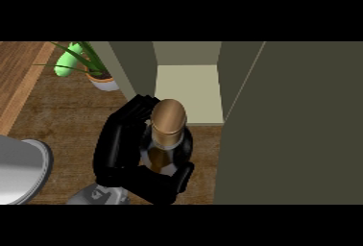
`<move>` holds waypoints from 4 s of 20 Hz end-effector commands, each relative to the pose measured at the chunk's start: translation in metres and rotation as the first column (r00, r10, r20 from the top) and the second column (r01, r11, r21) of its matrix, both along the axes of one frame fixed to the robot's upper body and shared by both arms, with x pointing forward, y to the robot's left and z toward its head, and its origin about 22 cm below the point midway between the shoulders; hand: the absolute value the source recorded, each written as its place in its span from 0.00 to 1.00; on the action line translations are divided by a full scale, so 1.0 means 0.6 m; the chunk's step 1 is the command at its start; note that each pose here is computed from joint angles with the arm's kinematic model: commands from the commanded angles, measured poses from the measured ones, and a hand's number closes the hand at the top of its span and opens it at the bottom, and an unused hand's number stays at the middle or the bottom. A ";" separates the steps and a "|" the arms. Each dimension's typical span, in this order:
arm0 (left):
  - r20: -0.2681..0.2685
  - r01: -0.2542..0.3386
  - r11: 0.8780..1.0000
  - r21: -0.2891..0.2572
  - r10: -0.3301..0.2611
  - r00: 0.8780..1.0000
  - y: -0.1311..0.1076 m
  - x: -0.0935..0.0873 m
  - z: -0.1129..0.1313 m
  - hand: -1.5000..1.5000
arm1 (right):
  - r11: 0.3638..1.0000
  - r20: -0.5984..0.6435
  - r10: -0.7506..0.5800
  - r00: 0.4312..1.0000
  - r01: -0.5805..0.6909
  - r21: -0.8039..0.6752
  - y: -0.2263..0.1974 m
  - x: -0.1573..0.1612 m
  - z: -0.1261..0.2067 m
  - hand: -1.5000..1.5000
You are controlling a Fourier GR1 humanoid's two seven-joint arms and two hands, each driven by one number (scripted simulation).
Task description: Pick up the wine, place it into the cabinet and close the cabinet
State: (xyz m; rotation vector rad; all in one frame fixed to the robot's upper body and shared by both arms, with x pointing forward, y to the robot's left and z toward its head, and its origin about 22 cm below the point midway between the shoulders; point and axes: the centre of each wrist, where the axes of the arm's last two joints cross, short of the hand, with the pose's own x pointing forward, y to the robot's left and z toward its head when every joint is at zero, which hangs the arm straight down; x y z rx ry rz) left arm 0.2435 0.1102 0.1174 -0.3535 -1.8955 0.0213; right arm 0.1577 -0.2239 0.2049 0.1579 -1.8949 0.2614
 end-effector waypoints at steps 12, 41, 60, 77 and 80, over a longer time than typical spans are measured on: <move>0.005 -0.105 0.993 0.058 0.105 0.994 -0.088 0.056 0.049 1.00 | 0.997 0.026 0.077 0.997 -0.078 0.024 -0.022 -0.045 -0.010 0.00; 0.010 -0.218 0.964 0.150 0.219 0.976 -0.095 0.103 -0.120 1.00 | 0.998 0.033 0.063 0.998 -0.063 0.022 -0.014 -0.044 0.008 0.00; -0.030 -0.270 0.955 0.121 0.275 0.961 -0.048 0.180 -0.157 1.00 | 0.997 0.042 0.060 0.997 -0.062 0.049 -0.013 -0.040 0.014 0.00; -0.023 -0.337 0.925 0.176 0.346 0.938 -0.021 0.288 -0.134 1.00 | 0.994 0.041 0.097 0.994 -0.099 0.054 0.002 -0.018 0.010 0.00; 0.051 -0.371 0.908 0.195 0.368 0.928 0.003 0.292 -0.128 1.00 | 0.996 0.034 0.077 0.996 -0.079 0.048 0.000 -0.017 0.001 0.00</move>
